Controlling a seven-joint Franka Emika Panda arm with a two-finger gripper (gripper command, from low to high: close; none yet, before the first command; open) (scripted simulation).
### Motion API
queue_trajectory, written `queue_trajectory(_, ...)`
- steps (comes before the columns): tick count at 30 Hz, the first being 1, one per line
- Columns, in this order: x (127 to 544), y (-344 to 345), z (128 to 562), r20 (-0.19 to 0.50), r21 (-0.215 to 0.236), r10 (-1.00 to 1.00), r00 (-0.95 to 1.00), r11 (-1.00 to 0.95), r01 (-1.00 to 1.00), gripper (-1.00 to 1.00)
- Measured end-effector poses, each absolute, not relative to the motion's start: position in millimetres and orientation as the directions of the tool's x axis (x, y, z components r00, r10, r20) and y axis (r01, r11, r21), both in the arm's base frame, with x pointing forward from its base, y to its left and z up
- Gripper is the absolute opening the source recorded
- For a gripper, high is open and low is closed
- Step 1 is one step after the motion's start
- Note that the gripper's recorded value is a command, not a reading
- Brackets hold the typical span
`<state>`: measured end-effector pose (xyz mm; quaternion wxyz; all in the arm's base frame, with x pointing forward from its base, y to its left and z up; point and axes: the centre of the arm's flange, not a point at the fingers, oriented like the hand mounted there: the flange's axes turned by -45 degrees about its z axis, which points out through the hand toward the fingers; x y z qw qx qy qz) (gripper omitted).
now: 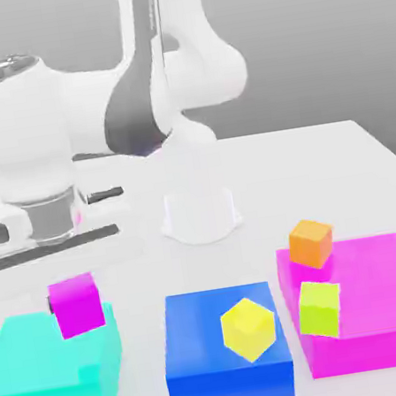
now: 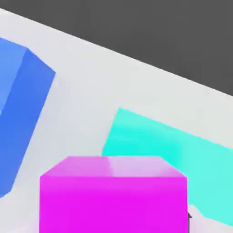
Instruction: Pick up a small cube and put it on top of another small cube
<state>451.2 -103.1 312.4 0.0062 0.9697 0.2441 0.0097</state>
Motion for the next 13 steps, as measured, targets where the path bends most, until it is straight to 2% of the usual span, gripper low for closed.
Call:
queue_trajectory(3, 468, -30, 344, 0.009, 0.021, 0.585, 0.811, -0.811, 0.585, -1.00)
queue_trajectory(5, 465, 16, 350, 0.004, 0.007, 0.648, 0.761, -0.761, 0.648, -1.00)
queue_trajectory(9, 462, 39, 303, 0.002, -0.003, 0.678, 0.735, -0.735, 0.678, -1.00)
queue_trajectory(10, 462, 39, 292, 0.001, -0.003, 0.679, 0.734, -0.734, 0.679, 1.00)
queue_trajectory(13, 462, 40, 292, 0.001, -0.003, 0.681, 0.733, -0.733, 0.681, 1.00)
